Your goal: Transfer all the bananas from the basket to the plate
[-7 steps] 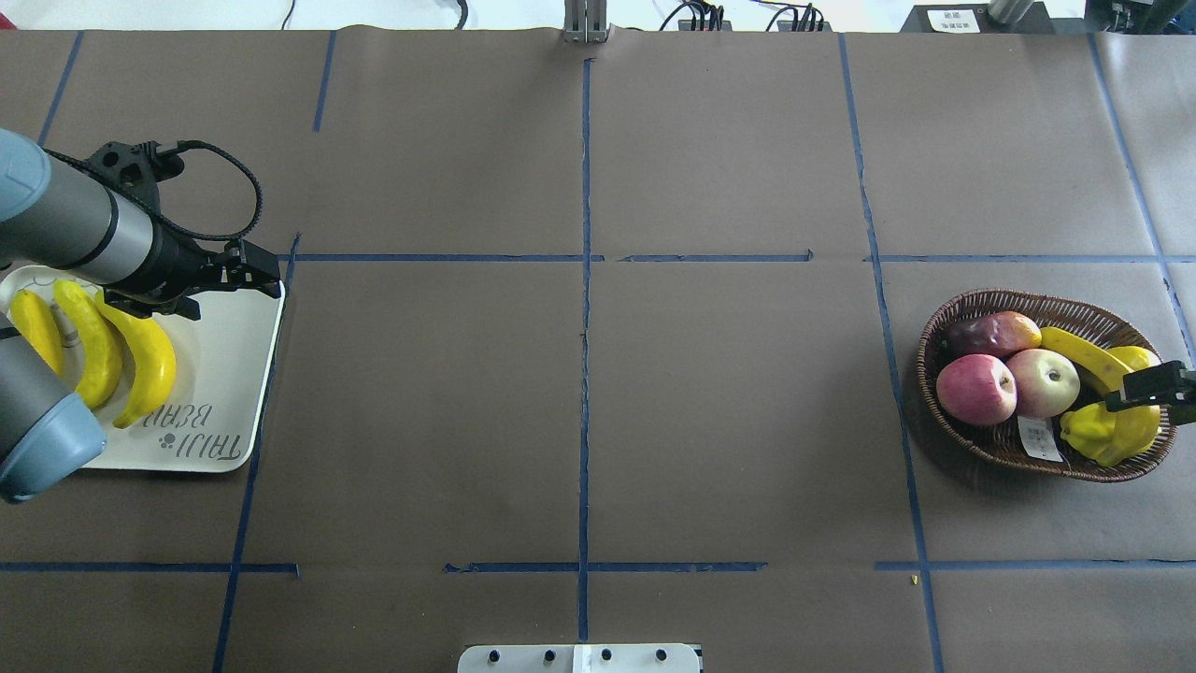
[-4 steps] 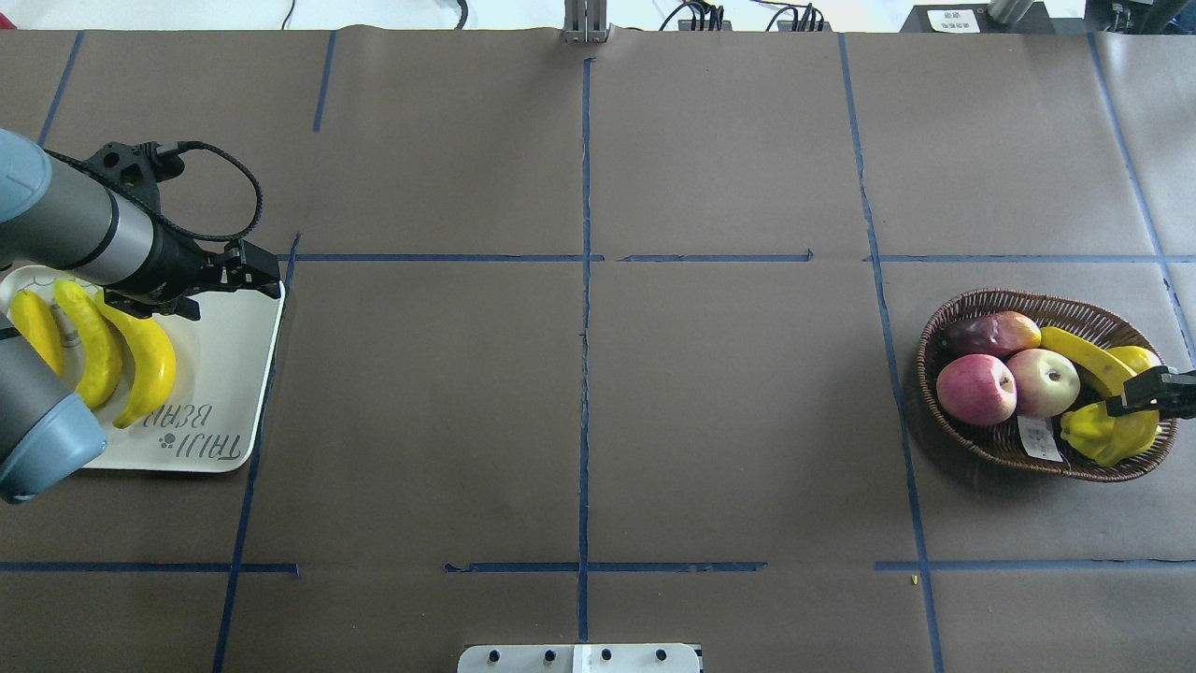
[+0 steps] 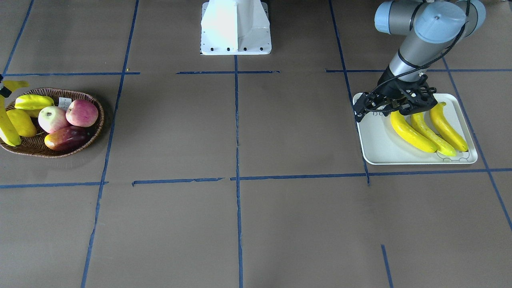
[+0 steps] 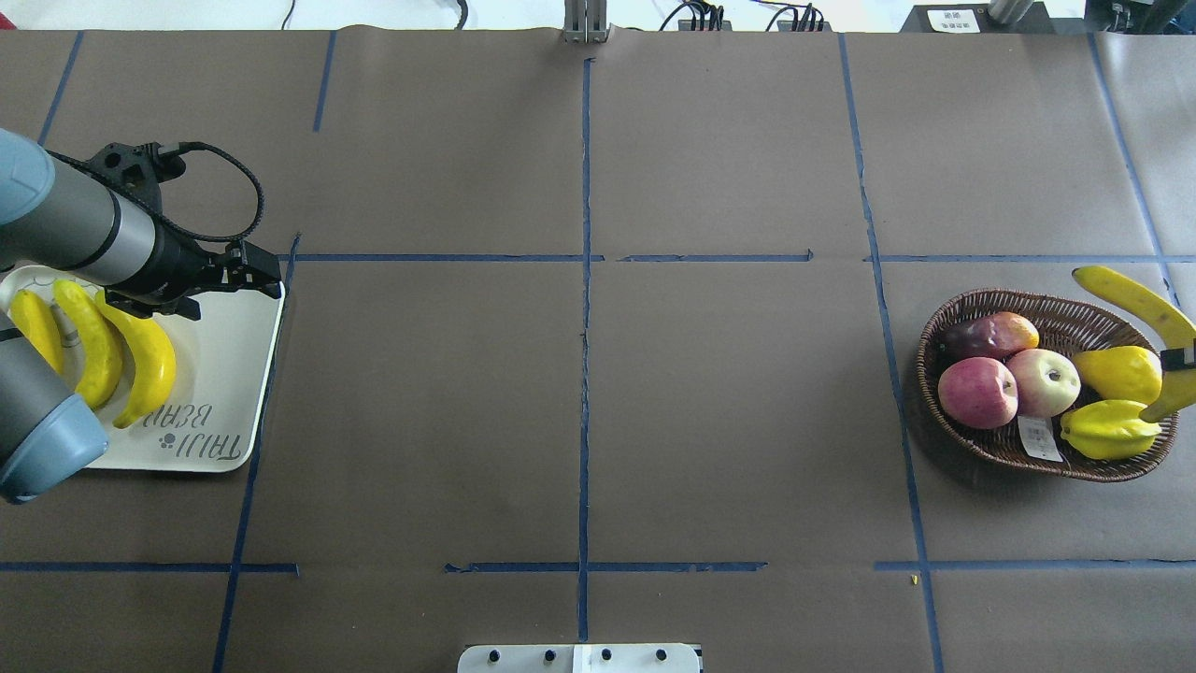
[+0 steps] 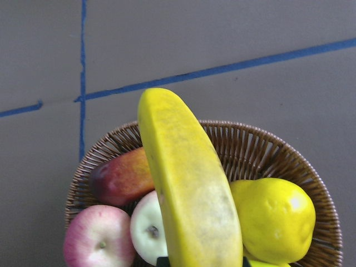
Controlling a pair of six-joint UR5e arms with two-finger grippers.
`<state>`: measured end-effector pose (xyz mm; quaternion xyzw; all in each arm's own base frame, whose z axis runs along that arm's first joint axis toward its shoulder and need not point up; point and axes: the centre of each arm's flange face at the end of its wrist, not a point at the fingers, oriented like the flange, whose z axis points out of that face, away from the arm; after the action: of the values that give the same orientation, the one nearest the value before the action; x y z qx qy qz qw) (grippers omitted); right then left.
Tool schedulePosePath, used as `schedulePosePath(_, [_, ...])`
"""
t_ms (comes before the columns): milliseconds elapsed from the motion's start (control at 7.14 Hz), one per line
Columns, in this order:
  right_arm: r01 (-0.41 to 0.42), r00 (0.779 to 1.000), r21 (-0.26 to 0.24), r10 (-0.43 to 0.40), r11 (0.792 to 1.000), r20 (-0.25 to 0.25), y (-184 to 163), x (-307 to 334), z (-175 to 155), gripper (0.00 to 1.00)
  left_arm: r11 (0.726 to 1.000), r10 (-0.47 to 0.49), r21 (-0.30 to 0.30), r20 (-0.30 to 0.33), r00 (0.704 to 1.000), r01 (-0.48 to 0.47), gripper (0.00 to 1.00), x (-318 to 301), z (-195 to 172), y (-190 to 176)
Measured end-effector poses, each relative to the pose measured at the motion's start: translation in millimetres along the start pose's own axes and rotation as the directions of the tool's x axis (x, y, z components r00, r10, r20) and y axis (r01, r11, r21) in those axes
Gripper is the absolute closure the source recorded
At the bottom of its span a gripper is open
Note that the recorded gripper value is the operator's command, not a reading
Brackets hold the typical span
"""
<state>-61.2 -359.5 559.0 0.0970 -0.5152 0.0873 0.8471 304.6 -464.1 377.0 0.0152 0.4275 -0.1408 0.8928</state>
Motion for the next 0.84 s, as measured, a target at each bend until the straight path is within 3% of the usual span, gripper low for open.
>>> schedulePosePath(280, [0.083,0.995,0.055,-0.086,0.995,0.059,-30.8,-57.2,-6.4,1.00,1.000,0.008,0.001,-0.016,1.000,-0.008,0.01,6.8,-2.4,0.7])
schedulePosePath(420, [0.119,0.989,0.054,-0.123,0.991,0.078,-50.6,-97.1,7.6,1.00,1.000,0.017,0.004,-0.039,0.999,-0.017,0.01,19.9,-7.0,0.9])
schedulePosePath(560, [0.138,0.986,0.046,-0.141,0.989,0.090,-68.6,-147.1,29.1,1.00,1.000,0.009,0.009,-0.082,0.997,-0.008,0.01,40.4,-14.9,2.1])
schedulePosePath(840, [0.112,0.988,0.059,-0.117,0.992,0.099,-76.8,-279.1,89.7,1.00,0.998,-0.062,0.005,-0.238,0.969,0.065,0.01,91.5,-35.7,11.5])
